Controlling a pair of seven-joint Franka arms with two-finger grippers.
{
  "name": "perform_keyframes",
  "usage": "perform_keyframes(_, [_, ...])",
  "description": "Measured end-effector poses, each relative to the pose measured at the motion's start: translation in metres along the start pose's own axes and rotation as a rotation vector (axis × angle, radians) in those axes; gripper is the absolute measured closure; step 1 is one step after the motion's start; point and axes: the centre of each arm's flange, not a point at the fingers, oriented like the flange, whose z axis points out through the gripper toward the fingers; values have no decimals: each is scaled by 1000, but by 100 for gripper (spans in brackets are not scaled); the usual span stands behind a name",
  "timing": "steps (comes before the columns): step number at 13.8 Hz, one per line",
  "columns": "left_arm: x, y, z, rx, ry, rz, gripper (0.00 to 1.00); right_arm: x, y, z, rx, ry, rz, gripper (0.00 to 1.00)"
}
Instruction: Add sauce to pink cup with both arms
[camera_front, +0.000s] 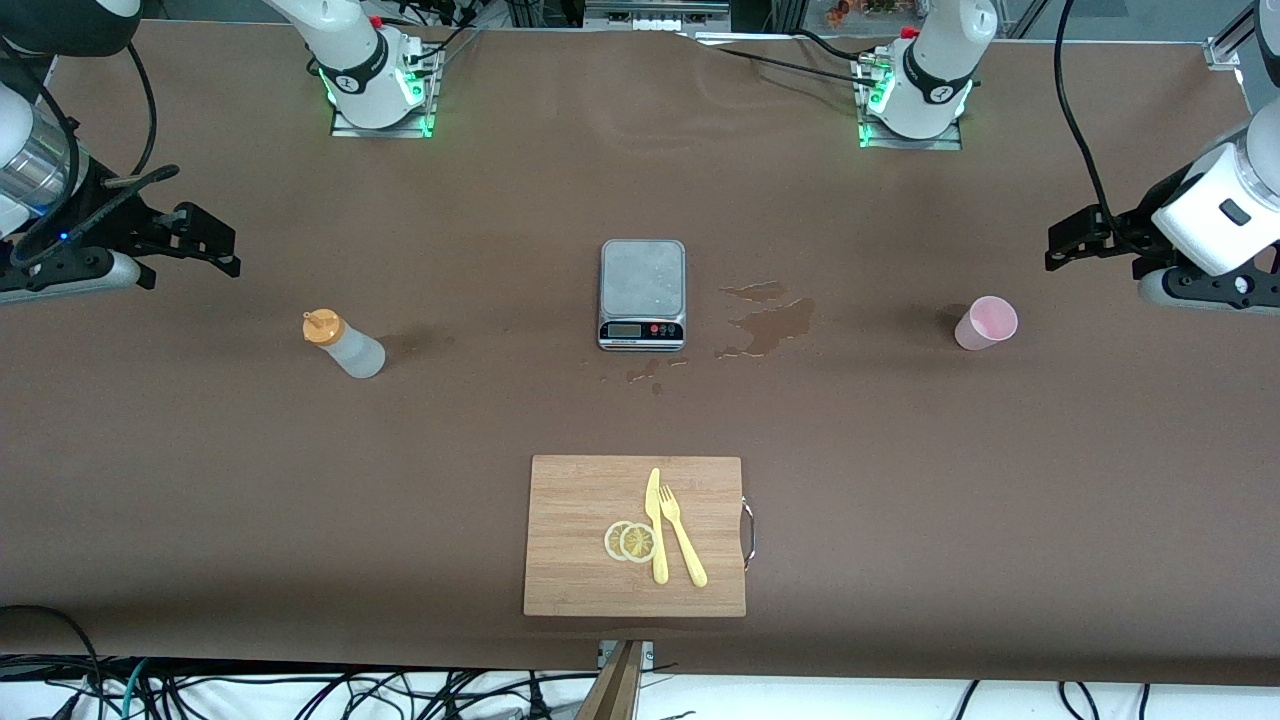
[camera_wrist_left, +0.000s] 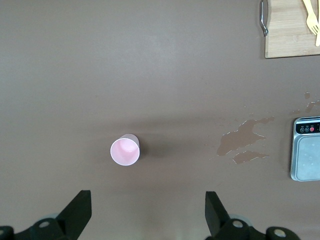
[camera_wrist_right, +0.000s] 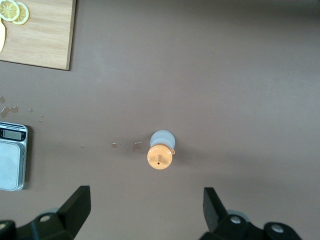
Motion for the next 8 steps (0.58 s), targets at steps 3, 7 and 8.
perform_keyframes(3, [2, 0, 2, 0, 2, 0, 0, 0, 0, 0, 0, 0, 0, 0])
perform_keyframes(7, [11, -21, 26, -4, -8, -28, 0, 0, 0, 0, 0, 0, 0, 0])
perform_keyframes(8, [14, -27, 47, -6, -18, -32, 0, 0, 0, 0, 0, 0, 0, 0])
